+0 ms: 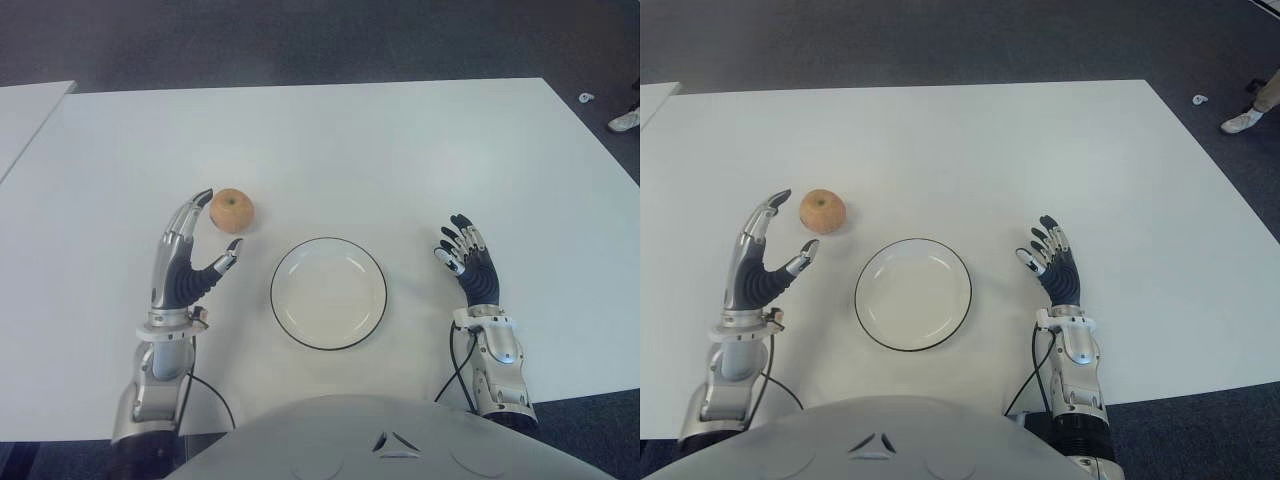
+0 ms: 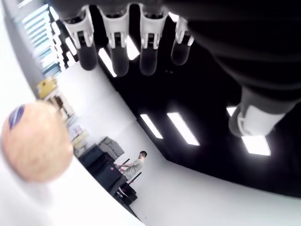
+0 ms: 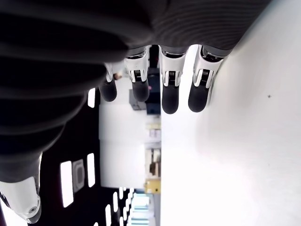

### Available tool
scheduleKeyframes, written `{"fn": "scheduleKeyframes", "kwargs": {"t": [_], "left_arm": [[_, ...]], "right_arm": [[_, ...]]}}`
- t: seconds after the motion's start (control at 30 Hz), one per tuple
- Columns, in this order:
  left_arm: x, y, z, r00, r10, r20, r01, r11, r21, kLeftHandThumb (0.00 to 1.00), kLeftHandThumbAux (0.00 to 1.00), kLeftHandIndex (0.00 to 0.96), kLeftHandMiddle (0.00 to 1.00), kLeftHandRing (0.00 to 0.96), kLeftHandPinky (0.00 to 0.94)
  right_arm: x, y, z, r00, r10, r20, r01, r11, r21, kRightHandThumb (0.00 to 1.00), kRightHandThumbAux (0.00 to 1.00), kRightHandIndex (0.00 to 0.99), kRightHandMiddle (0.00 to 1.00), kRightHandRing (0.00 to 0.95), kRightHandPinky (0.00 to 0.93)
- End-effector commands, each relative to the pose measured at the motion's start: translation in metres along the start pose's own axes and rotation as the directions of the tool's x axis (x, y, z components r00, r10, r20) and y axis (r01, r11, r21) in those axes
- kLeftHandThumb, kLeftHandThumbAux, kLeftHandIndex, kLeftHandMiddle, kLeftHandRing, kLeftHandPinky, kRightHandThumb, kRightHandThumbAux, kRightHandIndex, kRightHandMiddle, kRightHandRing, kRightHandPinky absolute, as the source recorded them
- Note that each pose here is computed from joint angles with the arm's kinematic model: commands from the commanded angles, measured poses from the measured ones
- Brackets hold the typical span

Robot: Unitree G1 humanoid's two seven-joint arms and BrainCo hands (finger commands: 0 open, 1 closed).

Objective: Put the apples into the plate.

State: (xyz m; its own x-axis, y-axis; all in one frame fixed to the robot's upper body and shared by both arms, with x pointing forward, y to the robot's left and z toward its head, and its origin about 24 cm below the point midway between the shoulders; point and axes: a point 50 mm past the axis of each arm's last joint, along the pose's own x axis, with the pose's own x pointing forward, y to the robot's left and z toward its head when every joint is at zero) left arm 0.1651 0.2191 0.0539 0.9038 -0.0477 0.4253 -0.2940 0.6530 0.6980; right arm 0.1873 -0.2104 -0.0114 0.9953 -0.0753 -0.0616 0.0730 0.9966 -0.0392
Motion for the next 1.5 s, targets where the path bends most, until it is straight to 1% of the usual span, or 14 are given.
{"fn": "scheduleKeyframes", "kwargs": {"t": [0.03,0.07,0.2,0.33,0.53,0.57,0.67,0.87,1.1,1.27,1.5], "left_arm": [[0.022,0.01,-0.01,0.988,-0.101,0.121,0.044,0.913,0.406,0.32,0.422,0.121,0.141,0.128,0.129],[0.026,0.009,-0.012,0.986,-0.117,0.12,0.053,0.9,0.433,0.315,0.412,0.121,0.14,0.125,0.124],[0.035,0.007,-0.015,0.982,-0.145,0.118,0.071,0.876,0.477,0.307,0.389,0.121,0.134,0.113,0.106],[0.048,0.002,-0.017,0.976,-0.177,0.124,0.085,0.843,0.531,0.304,0.38,0.12,0.131,0.108,0.103],[0.058,-0.003,-0.023,0.969,-0.202,0.139,0.084,0.805,0.587,0.319,0.374,0.132,0.139,0.117,0.123],[0.062,-0.004,-0.025,0.965,-0.221,0.139,0.095,0.792,0.603,0.333,0.367,0.142,0.144,0.121,0.125],[0.07,-0.006,-0.032,0.956,-0.263,0.128,0.126,0.765,0.632,0.33,0.365,0.141,0.144,0.119,0.117],[0.081,-0.011,-0.044,0.942,-0.319,0.101,0.18,0.738,0.65,0.315,0.358,0.141,0.141,0.116,0.125],[0.09,-0.02,-0.052,0.924,-0.376,0.068,0.243,0.715,0.656,0.308,0.348,0.143,0.14,0.119,0.141],[0.095,-0.025,-0.056,0.912,-0.409,0.039,0.29,0.707,0.645,0.324,0.35,0.149,0.141,0.127,0.154],[0.097,-0.029,-0.061,0.897,-0.442,0.01,0.337,0.699,0.631,0.337,0.354,0.153,0.137,0.13,0.166]], "right_arm": [[-0.024,0.005,-0.045,0.966,0.002,-0.257,-0.003,1.0,0.0,0.273,0.628,0.001,0.093,0.122,0.154],[-0.024,0.005,-0.045,0.966,0.003,-0.258,-0.004,1.0,-0.005,0.265,0.629,0.0,0.093,0.121,0.146],[-0.024,0.006,-0.046,0.966,0.001,-0.26,-0.004,1.0,-0.011,0.256,0.635,0.0,0.093,0.122,0.148],[-0.024,0.007,-0.046,0.965,-0.002,-0.263,-0.001,1.0,-0.015,0.256,0.64,0.0,0.093,0.124,0.151],[-0.025,0.007,-0.046,0.965,-0.01,-0.264,0.005,1.0,-0.019,0.245,0.639,0.001,0.094,0.125,0.148],[-0.025,0.007,-0.046,0.965,-0.012,-0.263,0.007,1.0,-0.02,0.244,0.639,0.006,0.101,0.134,0.161],[-0.026,0.006,-0.047,0.965,-0.014,-0.263,0.009,1.0,-0.021,0.248,0.638,0.008,0.106,0.14,0.166],[-0.026,0.006,-0.047,0.966,-0.012,-0.259,0.008,1.0,-0.017,0.25,0.644,0.016,0.12,0.155,0.177],[-0.028,0.008,-0.047,0.966,-0.008,-0.257,0.007,1.0,-0.005,0.242,0.646,0.021,0.128,0.162,0.182],[-0.029,0.008,-0.047,0.966,-0.006,-0.257,0.005,1.0,-0.004,0.243,0.649,0.021,0.123,0.158,0.176],[-0.031,0.007,-0.047,0.966,-0.006,-0.257,0.007,1.0,0.006,0.251,0.65,0.024,0.121,0.158,0.176]]}}
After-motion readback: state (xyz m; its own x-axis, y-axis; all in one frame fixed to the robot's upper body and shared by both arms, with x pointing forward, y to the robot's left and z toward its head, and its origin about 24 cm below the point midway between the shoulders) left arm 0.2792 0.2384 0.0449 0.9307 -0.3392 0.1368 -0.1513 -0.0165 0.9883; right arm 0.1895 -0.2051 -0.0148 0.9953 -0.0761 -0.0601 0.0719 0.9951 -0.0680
